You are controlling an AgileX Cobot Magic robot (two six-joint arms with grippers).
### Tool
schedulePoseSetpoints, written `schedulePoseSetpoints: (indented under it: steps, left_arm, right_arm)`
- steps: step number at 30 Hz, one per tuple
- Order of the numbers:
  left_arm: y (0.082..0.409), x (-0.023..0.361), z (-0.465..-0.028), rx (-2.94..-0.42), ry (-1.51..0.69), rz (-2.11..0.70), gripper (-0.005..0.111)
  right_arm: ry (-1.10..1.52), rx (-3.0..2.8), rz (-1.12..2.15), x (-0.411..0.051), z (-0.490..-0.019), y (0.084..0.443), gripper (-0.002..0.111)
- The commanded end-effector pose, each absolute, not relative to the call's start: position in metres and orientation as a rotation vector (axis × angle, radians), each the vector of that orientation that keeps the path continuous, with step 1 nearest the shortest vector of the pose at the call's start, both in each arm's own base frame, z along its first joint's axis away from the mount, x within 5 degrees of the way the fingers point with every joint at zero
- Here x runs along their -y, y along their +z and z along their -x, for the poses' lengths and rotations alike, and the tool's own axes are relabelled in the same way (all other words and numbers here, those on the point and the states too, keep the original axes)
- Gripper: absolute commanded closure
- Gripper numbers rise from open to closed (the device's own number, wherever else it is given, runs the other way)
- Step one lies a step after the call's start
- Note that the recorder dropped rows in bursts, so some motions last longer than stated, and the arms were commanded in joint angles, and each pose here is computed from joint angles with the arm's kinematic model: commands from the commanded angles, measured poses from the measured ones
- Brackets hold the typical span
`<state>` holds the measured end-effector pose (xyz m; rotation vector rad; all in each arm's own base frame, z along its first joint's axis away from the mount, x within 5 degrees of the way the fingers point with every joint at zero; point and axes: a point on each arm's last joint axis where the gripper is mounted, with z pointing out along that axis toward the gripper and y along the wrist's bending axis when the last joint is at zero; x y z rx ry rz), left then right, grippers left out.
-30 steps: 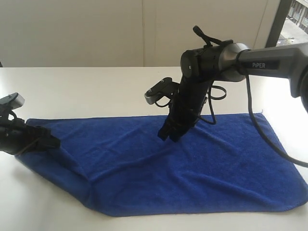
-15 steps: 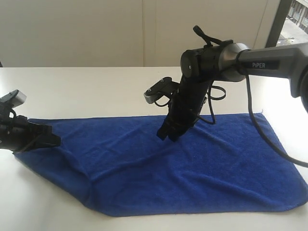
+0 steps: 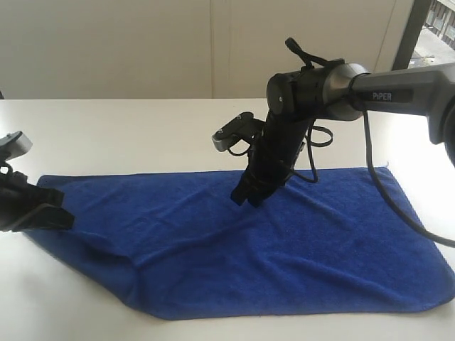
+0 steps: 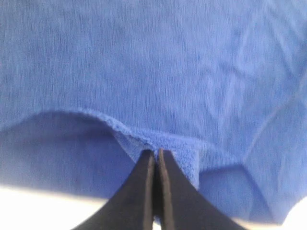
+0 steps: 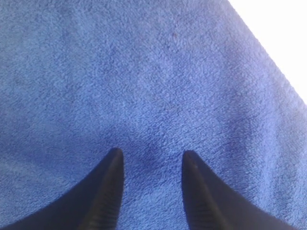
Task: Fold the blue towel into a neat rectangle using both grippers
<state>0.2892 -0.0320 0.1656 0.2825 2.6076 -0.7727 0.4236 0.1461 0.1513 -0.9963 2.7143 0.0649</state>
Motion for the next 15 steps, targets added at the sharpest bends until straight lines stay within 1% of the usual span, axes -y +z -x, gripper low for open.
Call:
schedulePoseSetpoints:
  steps: [1, 7, 12, 15]
  left_arm:
    - [0.184, 0.029, -0.267, -2.755, -0.707, -0.321, 0.107]
    - [0.197, 0.022, -0.246, -2.896, -0.622, -0.344, 0.107]
    - [0.191, 0.019, -0.228, -3.005, -0.584, -0.373, 0.107]
    - [0.183, 0.014, -0.218, -3.086, -0.503, -0.355, 0.107]
  right_arm:
    - [0.065, -2.707, 0.995, -0.145, -0.424, 0.150, 0.070]
    - [0.064, -2.705, 0.994, -0.145, -0.425, 0.150, 0.070]
    - [0.069, -2.706, 0.991, -0.145, -0.425, 0.150, 0.070]
    - [0.074, -2.709, 0.988, -0.146, -0.424, 0.150, 0.070]
